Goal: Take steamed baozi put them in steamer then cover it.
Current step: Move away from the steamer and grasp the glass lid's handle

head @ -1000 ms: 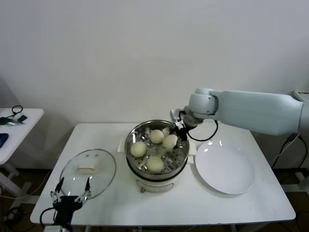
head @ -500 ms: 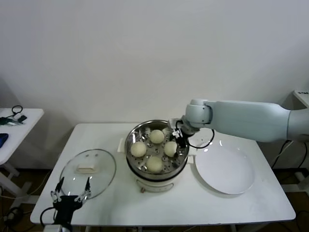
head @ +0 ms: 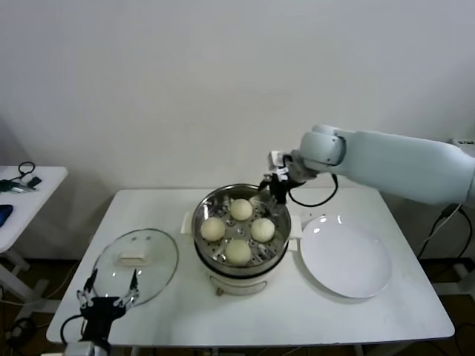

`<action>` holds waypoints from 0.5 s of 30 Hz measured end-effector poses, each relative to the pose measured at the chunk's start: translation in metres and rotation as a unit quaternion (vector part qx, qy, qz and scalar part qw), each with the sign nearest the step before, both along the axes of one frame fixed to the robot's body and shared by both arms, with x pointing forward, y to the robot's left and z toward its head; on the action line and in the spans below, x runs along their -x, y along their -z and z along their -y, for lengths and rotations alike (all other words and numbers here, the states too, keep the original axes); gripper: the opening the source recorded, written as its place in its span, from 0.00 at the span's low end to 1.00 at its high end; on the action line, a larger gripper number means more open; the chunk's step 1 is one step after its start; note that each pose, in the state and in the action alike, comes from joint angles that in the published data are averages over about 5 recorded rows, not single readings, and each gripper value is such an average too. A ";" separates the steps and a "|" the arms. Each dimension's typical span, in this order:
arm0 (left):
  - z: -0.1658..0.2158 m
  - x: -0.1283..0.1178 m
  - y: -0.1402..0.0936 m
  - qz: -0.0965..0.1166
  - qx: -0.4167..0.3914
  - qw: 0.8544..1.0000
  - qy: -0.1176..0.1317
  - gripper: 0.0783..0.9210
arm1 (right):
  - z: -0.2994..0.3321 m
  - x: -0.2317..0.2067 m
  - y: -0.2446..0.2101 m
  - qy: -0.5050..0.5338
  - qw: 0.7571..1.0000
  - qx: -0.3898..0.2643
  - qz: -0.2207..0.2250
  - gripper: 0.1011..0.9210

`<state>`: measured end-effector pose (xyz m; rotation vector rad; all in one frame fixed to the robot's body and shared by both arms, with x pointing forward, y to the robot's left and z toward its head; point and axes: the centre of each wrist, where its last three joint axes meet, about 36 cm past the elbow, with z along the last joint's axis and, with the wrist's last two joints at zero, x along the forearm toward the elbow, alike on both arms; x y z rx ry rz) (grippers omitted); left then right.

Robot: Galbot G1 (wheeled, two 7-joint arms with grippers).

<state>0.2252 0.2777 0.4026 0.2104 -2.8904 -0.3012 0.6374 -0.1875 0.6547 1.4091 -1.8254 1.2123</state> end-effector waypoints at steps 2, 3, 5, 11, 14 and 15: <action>0.001 -0.002 0.000 0.001 0.001 1.000 0.001 0.88 | 0.010 0.000 -0.005 0.033 0.998 -0.044 0.027 0.88; 0.001 -0.002 0.000 0.001 0.002 1.000 0.001 0.88 | 0.016 0.000 -0.006 0.051 0.996 -0.066 0.042 0.88; 0.002 -0.004 0.000 0.002 0.003 1.000 0.001 0.88 | 0.032 0.001 -0.008 0.089 0.988 -0.109 0.070 0.88; 0.001 -0.014 0.002 0.006 0.004 1.000 0.003 0.88 | 0.103 0.013 0.007 0.191 0.949 -0.208 0.140 0.88; -0.001 -0.019 0.003 0.011 0.000 1.000 0.003 0.88 | 0.144 0.024 0.028 0.237 0.926 -0.242 0.169 0.88; -0.002 -0.021 0.003 0.013 -0.002 1.000 0.003 0.88 | 0.157 0.028 0.036 0.250 0.918 -0.252 0.177 0.88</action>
